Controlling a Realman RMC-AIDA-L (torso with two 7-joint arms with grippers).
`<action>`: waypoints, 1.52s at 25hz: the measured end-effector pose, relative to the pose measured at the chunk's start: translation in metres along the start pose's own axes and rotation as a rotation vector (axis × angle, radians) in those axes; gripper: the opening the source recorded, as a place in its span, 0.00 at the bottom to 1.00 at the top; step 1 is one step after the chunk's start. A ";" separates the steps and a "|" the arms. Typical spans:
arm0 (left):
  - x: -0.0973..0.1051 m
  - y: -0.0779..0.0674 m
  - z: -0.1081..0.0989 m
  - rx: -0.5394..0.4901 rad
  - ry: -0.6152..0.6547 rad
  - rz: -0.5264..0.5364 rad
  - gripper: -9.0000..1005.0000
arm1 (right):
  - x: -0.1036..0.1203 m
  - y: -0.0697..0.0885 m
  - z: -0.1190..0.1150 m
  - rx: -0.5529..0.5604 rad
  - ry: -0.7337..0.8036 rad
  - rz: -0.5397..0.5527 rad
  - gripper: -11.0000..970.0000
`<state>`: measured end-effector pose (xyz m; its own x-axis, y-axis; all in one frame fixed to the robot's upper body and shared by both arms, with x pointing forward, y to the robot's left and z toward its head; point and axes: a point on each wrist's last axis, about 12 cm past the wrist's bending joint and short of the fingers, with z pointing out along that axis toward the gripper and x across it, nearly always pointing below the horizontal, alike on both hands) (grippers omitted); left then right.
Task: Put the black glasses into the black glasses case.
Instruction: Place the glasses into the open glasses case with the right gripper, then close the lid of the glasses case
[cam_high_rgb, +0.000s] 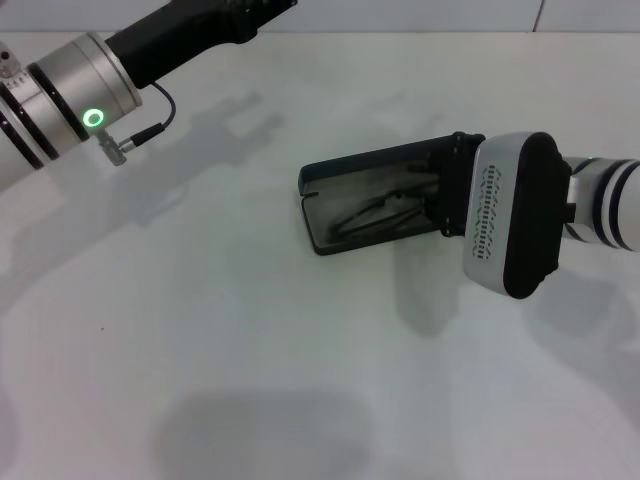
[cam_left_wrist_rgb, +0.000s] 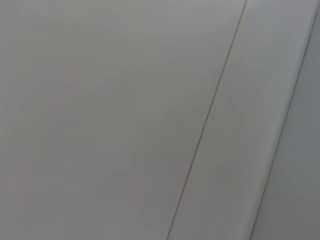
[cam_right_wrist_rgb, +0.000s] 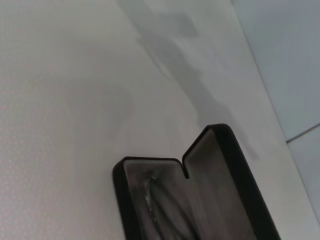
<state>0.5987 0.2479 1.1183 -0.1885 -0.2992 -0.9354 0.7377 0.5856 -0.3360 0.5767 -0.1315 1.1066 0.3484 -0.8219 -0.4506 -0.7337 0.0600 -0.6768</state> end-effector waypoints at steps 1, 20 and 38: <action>0.000 0.000 0.000 0.000 0.000 -0.001 0.63 | 0.000 0.001 0.000 -0.001 0.000 0.002 0.15; -0.002 0.000 0.023 -0.005 0.042 0.027 0.63 | 0.018 -0.002 -0.020 -0.220 -0.169 0.362 0.22; 0.001 0.001 0.022 -0.006 0.057 0.024 0.63 | 0.025 -0.011 -0.026 -0.287 -0.245 0.455 0.27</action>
<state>0.6129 0.2318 1.1200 -0.2077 -0.2414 -0.9479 0.7389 0.5963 -0.3138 0.5779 -0.1678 1.1179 0.0613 -0.5926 -0.8032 -0.9576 0.1921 -0.2148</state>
